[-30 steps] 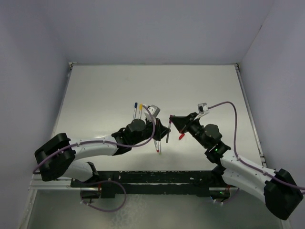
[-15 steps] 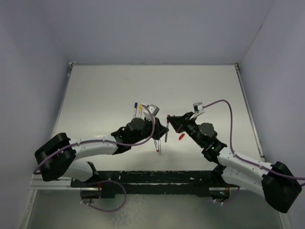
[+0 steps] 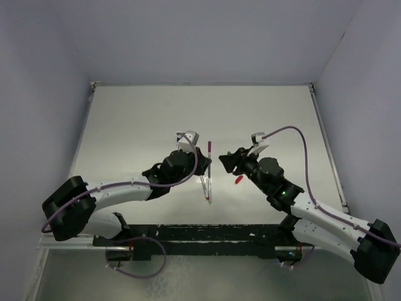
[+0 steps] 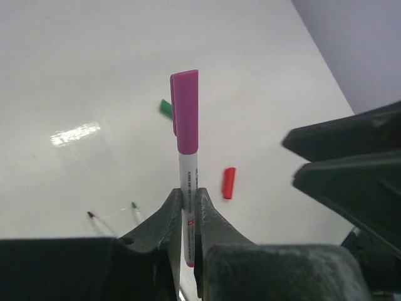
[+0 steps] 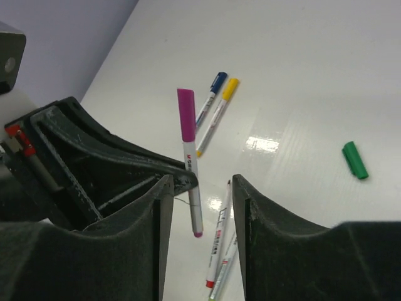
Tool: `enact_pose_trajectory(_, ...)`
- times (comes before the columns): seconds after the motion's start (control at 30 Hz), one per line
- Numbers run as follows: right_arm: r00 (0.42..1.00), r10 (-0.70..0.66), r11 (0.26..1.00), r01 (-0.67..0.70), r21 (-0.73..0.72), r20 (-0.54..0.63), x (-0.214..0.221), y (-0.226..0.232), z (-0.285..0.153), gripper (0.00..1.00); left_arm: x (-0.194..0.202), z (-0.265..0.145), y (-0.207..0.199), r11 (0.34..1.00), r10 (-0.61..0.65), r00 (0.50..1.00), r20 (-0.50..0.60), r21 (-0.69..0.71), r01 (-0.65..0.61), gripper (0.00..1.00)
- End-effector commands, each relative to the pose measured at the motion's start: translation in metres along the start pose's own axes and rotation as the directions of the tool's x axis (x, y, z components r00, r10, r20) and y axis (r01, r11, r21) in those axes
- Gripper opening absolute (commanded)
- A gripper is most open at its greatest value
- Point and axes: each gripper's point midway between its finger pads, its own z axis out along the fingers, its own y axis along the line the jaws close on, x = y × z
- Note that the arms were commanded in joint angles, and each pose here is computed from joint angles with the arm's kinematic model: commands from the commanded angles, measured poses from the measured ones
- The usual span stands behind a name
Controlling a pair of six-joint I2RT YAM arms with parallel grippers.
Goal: Insert the pens into the pen caps
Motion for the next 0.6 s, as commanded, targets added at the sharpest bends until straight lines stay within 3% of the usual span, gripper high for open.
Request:
enact_pose_trajectory(0.0,0.995,-0.021,0.995,0.011,0.098,0.102,-0.036,-0.008,-0.01,0.52,-0.004,0.0,0.032,0.986,-0.028,1.0,0.005,-0.165,0.029,0.0)
enact_pose_trajectory(0.17,0.988,-0.028,0.985,0.001,0.172,0.151,-0.05,-0.021,-0.025,0.7,0.005,-0.006,0.072,0.954,-0.03,0.998,-0.049,-0.3,0.014,0.0)
enact_pose_trajectory(0.37,0.996,-0.042,0.94,0.014,0.34,0.075,-0.035,-0.053,-0.035,0.96,-0.026,-0.02,0.116,0.89,0.001,0.999,-0.045,-0.456,-0.021,0.0)
enact_pose_trajectory(0.57,0.999,-0.025,0.905,0.01,0.425,0.029,-0.019,-0.072,-0.04,1.0,-0.05,-0.034,0.169,0.806,-0.008,0.996,-0.094,-0.59,-0.049,0.0)
